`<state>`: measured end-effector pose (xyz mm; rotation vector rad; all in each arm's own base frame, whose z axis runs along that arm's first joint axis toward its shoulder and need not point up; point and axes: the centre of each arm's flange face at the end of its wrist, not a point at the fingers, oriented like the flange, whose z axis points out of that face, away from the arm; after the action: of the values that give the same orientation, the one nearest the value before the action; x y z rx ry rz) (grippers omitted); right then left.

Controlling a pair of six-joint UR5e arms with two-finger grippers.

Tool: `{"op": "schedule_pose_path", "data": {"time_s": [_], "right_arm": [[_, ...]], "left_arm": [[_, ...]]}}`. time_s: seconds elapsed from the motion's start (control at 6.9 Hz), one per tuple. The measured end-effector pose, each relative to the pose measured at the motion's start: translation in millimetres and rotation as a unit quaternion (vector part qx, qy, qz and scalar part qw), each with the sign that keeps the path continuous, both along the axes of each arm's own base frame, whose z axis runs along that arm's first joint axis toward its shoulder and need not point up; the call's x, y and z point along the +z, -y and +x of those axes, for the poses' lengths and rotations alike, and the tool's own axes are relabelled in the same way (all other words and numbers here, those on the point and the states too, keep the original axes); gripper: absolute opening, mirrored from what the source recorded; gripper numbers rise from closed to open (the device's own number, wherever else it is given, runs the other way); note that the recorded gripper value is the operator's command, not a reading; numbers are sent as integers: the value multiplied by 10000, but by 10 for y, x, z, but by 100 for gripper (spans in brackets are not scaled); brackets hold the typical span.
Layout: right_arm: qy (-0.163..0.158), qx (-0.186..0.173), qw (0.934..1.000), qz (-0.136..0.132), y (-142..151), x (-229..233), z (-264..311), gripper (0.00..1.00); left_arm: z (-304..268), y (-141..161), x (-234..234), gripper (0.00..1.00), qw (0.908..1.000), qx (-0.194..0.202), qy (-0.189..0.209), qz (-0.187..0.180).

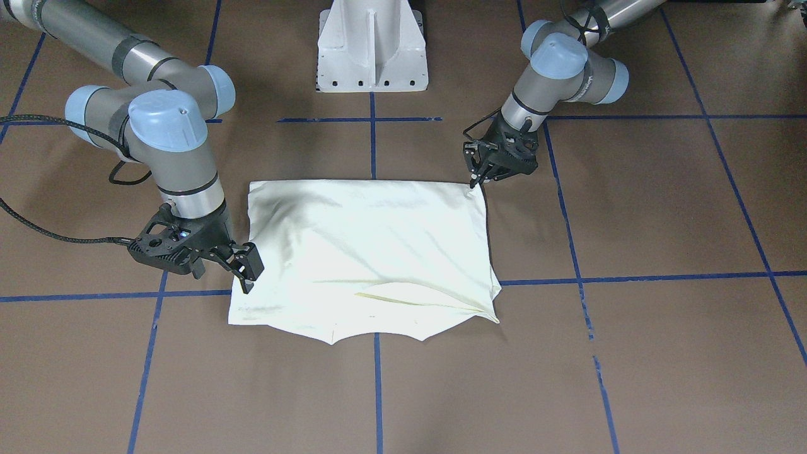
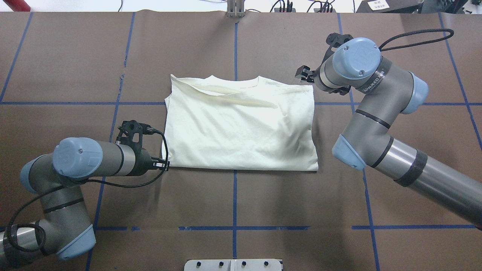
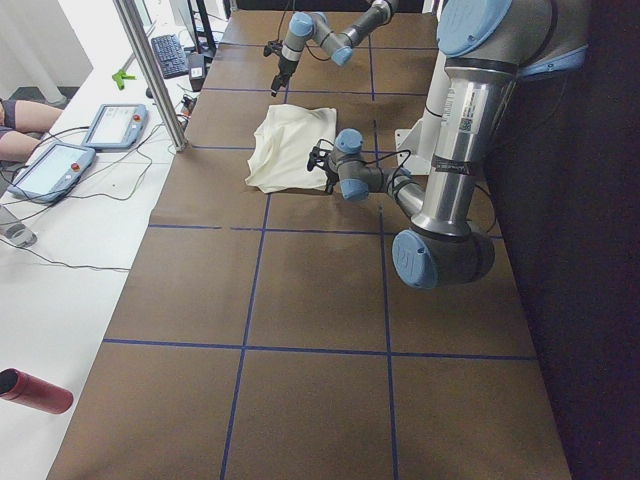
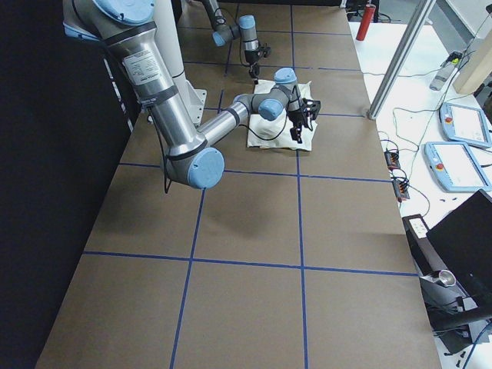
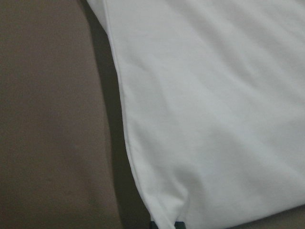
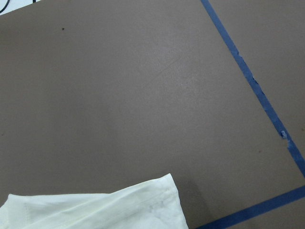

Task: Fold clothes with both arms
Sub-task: 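Drag the shirt edge with the left gripper, rotating the folded shirt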

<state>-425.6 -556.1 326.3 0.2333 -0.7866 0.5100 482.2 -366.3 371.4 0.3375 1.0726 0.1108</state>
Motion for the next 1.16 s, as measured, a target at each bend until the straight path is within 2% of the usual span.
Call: {"op": "schedule_pose_path", "data": {"time_s": [0.29, 0.43, 0.72, 0.87, 1.16], "right_arm": [[-5, -2, 10000, -2, 1, 6, -1, 100], [-5, -5, 10000, -3, -1, 7, -3, 100], [15, 7, 10000, -12, -3, -6, -11, 100], [20, 5, 10000, -14, -5, -12, -16, 100], [40, 12, 10000, 1, -4, -43, -19, 100]], "left_arm": [[-108, 91, -22, 0, 9998, -26, 34, 182], [-264, 296, 28, 0, 9988, -97, 177, 449], [-744, 1017, 318, 0, 9918, -383, 738, 972], [-896, 1453, 450, 0, 9873, -541, 1014, 1097], [-855, 2481, 451, 0, 9803, -838, 1413, 1099]]}}
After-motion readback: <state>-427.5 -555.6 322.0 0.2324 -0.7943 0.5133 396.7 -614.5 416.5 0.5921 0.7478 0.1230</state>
